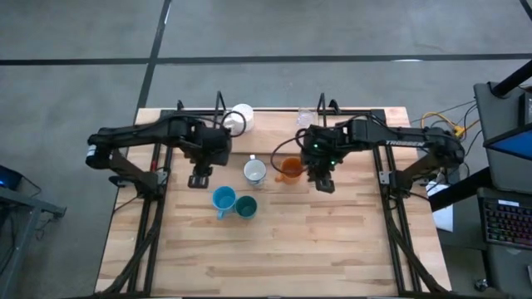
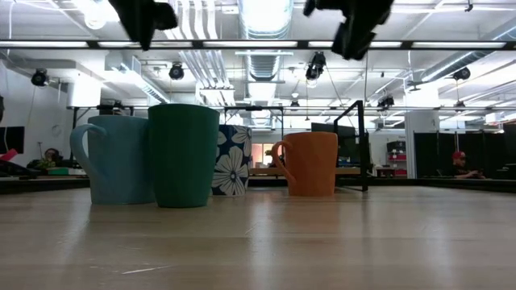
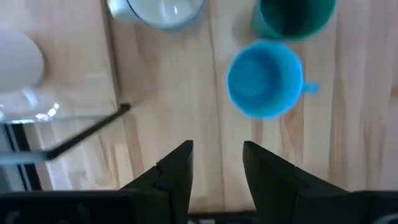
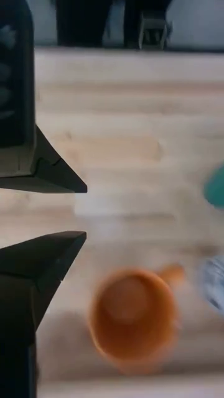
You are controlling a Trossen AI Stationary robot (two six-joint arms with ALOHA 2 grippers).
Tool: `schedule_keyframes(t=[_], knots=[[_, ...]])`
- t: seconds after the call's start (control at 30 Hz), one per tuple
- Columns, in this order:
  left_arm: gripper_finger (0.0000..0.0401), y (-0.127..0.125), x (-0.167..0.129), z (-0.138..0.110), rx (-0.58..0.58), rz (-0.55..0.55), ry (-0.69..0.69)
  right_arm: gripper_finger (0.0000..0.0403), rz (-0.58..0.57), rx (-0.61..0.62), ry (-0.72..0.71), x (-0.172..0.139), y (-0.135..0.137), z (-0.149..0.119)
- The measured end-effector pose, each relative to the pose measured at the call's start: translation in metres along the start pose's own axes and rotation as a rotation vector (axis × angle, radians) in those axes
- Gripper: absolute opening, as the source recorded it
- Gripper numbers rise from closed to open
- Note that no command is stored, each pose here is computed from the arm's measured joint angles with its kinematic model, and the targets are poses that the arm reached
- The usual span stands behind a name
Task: Stack small to large cups/mugs on shelf
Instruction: Put the light blue mug on the shelf
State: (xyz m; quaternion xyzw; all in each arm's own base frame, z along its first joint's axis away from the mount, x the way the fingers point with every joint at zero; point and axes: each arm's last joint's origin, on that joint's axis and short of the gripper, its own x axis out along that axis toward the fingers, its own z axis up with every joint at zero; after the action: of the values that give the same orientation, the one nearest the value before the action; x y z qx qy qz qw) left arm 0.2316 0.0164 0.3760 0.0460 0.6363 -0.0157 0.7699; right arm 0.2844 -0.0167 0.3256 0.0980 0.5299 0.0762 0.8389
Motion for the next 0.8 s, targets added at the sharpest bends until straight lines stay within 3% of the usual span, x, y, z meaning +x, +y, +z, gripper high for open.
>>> schedule_keyframes(t=[0.13, 0.27, 0.4, 0.57, 0.8], knots=[[0.0125, -0.003, 0.008, -0.019, 0.006, -0.007, 0.033, 0.0102, -0.061, -0.111, -0.064, -0.009, 0.004, 0.022], [0.0125, -0.006, 0.016, -0.034, 0.011, -0.01, 0.064, 0.0102, -0.094, -0.05, -0.065, -0.006, -0.003, 0.039], [0.0125, -0.008, 0.026, -0.046, -0.077, -0.003, 0.061, 0.0102, -0.01, 0.025, -0.012, 0.007, -0.016, 0.051], [0.0125, -0.011, 0.038, -0.057, -0.09, -0.024, 0.029, 0.0102, 0.091, 0.013, 0.012, 0.023, -0.017, 0.061], [0.0125, -0.013, 0.059, -0.066, -0.139, -0.031, 0.007, 0.0102, 0.003, -0.013, 0.008, 0.007, -0.016, 0.066]])
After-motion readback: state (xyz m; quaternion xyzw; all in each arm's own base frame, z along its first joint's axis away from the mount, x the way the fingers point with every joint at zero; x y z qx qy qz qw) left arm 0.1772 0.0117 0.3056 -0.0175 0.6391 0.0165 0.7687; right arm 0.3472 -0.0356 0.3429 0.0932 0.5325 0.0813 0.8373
